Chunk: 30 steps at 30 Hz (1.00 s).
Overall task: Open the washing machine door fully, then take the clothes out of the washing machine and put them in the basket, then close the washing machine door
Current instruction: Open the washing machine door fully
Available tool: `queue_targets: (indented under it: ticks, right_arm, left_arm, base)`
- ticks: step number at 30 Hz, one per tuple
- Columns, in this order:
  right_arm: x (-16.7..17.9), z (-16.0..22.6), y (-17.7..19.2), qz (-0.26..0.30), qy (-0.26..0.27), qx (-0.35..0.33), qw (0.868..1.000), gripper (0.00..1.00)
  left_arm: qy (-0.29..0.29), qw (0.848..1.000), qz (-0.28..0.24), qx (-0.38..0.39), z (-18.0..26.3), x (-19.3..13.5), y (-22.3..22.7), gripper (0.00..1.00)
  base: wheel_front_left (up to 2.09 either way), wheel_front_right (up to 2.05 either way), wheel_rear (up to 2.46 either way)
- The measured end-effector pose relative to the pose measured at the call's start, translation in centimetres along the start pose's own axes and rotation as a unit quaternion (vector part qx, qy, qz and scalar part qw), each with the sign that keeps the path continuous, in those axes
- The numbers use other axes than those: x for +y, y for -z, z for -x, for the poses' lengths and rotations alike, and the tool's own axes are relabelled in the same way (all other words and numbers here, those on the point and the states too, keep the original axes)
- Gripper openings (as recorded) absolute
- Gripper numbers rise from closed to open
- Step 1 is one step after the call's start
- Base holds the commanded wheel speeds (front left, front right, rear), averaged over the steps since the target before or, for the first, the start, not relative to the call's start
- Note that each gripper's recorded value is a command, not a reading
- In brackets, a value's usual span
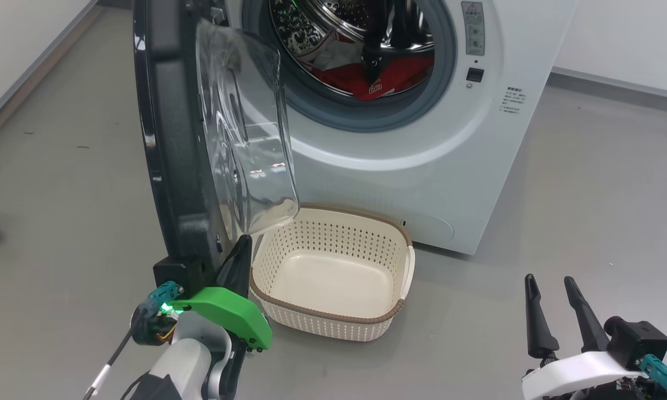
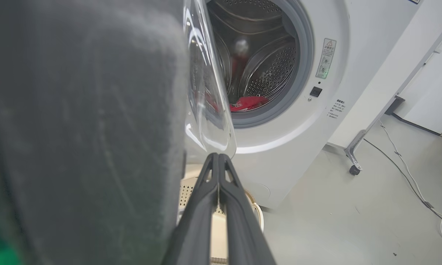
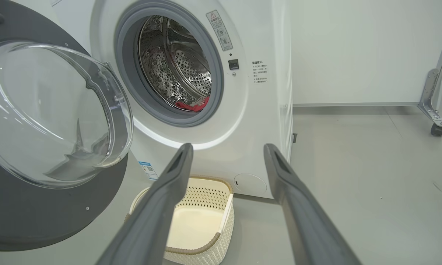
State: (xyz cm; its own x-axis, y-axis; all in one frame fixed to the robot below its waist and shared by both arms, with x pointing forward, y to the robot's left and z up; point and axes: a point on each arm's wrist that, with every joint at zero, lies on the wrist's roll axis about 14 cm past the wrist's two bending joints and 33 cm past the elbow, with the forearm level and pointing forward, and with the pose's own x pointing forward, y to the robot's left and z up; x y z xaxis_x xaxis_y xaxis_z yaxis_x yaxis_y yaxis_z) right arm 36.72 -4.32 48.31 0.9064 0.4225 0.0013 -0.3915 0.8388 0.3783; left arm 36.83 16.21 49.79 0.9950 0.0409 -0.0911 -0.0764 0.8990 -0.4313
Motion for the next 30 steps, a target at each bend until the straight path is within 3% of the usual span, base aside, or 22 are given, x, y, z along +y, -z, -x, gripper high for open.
queue_targets:
  ticks: [12,30]
  right_arm:
    - [0.7,-0.9,1.6,-0.007,-0.018,0.024,1.000,1.00]
    - [1.1,-2.0,3.6,-0.003,-0.039,0.058,0.998,1.00]
  left_arm:
    - [-0.049,0.999,0.012,-0.021,-0.1,3.3,-1.0,0.00]
    - [-0.165,0.983,0.041,-0.065,1.3,11.8,-3.6,0.00]
  base:
    - [0.00,0.00,0.00]
    - [0.00,0.00,0.00]
